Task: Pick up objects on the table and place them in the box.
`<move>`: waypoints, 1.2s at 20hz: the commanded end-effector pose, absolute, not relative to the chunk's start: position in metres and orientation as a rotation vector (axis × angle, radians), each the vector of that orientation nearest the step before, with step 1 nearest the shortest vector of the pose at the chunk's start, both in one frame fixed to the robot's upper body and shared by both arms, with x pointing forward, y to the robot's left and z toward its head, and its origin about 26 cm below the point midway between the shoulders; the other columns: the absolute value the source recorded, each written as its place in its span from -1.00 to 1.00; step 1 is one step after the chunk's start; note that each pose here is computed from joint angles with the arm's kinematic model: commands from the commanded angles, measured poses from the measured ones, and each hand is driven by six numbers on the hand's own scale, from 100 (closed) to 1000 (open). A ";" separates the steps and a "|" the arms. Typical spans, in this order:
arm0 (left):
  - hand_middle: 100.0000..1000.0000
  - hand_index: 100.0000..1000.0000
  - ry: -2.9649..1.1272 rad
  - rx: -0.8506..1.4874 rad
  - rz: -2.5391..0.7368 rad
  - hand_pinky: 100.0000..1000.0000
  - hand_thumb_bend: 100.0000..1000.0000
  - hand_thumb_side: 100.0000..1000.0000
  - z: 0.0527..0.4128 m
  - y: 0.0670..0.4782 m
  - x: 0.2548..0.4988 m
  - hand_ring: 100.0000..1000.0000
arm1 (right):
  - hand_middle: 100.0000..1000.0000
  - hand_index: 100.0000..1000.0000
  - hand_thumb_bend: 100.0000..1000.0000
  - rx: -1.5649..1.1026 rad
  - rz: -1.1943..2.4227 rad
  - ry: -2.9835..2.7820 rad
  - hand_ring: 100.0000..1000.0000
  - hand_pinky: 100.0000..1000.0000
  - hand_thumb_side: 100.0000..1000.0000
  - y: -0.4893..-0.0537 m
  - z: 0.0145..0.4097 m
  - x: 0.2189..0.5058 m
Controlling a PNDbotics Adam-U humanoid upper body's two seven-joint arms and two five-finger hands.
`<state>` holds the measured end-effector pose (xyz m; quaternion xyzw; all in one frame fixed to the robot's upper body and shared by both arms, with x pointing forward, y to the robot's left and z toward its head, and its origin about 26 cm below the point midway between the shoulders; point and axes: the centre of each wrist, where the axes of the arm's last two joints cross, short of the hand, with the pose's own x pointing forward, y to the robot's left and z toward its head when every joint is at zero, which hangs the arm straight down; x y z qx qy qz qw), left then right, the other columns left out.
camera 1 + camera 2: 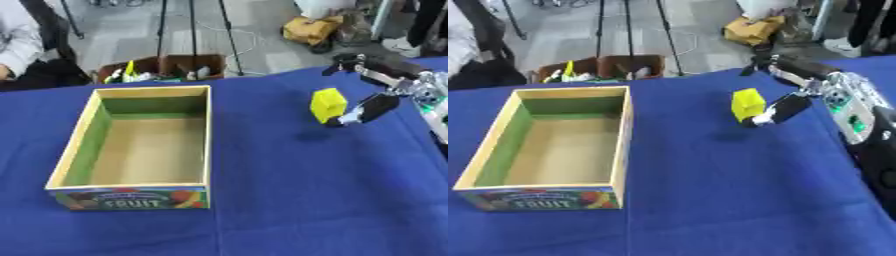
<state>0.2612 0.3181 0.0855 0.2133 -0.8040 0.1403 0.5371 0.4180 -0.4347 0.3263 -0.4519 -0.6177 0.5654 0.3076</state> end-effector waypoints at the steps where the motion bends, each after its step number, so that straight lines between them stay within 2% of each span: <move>1: -0.18 0.18 -1.936 0.508 0.323 -0.50 -0.72 0.35 0.090 0.318 0.262 -0.30 | 0.52 0.72 0.33 -1.278 1.492 -1.635 1.00 0.54 0.06 -0.443 0.352 0.408; 14: -0.18 0.18 -1.943 0.492 0.320 -0.49 -0.72 0.35 0.090 0.315 0.264 -0.30 | 0.54 0.71 0.29 -1.348 1.467 -1.599 1.00 0.52 -0.01 -0.453 0.357 0.402; 16: -0.18 0.18 -1.944 0.489 0.319 -0.49 -0.73 0.35 0.090 0.314 0.264 -0.30 | 0.54 0.71 0.19 -1.356 1.470 -1.590 1.00 0.52 -0.04 -0.453 0.357 0.401; 21: -0.18 0.18 -1.942 0.487 0.317 -0.49 -0.72 0.36 0.089 0.313 0.264 -0.30 | 0.55 0.72 -0.35 -1.363 1.464 -1.586 1.00 0.52 -0.19 -0.454 0.358 0.401; 24: -0.18 0.18 -1.940 0.487 0.317 -0.49 -0.73 0.35 0.089 0.313 0.264 -0.30 | 0.55 0.72 -0.50 -1.361 1.472 -1.588 1.00 0.52 -0.23 -0.453 0.361 0.401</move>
